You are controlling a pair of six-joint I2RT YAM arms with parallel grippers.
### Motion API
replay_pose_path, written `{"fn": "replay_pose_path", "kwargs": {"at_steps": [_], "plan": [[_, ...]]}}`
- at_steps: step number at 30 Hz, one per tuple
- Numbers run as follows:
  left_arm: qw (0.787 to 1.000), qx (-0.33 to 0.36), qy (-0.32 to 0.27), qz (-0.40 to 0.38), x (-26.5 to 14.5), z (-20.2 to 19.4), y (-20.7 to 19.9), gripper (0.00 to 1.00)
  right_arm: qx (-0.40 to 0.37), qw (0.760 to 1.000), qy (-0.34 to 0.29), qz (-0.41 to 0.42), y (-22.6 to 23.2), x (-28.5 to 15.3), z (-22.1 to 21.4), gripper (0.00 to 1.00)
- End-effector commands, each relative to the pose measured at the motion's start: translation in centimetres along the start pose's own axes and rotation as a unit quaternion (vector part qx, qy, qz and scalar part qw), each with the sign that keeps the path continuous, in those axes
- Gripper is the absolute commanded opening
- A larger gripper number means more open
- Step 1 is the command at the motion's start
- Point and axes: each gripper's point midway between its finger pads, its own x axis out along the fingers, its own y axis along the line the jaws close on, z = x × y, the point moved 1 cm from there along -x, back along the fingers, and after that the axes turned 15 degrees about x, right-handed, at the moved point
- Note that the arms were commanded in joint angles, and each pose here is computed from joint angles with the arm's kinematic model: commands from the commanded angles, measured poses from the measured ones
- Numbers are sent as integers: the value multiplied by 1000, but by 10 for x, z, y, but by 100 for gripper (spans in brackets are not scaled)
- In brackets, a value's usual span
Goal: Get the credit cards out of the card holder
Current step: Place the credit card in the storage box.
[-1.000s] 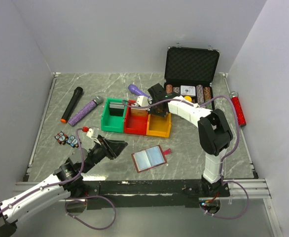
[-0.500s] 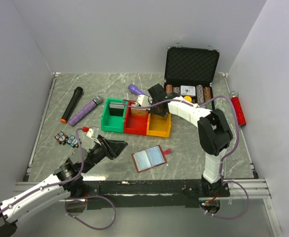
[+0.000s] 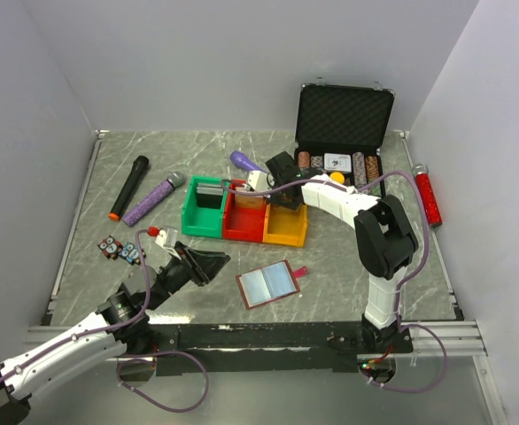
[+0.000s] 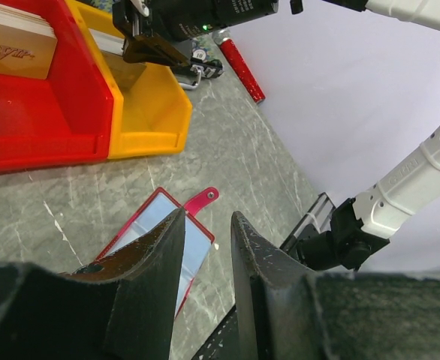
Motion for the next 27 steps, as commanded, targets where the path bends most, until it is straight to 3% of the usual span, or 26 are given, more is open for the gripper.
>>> {"fn": "replay_pose_path", "kwargs": {"at_steps": [1,10,17,20,21,23,24,25,26,27], "plan": [[999,-2,-23,-26,1,15,-13,36,5,999,-33,-34,-13,-23,20,27],[999,1,-16,-40,3,18,-20,37,22,992,-85,-96,-48,-71,54,36],[1000,-6,-15,-3,3,21,-10,38,72,969,-178,-155,-65,-145,93,37],[999,-11,-5,34,4,21,0,46,120,949,-251,-151,-42,-177,105,37],[999,-11,0,52,4,21,5,57,133,943,-274,-135,-25,-182,105,38],[996,-12,15,87,4,22,13,72,151,929,-322,-106,7,-198,104,52],[994,-9,22,105,4,22,18,76,155,923,-340,-96,20,-206,99,53],[993,-7,26,119,4,25,20,87,156,918,-356,-82,35,-212,96,62],[991,-5,28,131,3,27,23,89,160,913,-369,-67,49,-214,91,76],[990,-6,27,142,3,30,25,91,161,911,-377,-45,64,-215,87,100]]}}
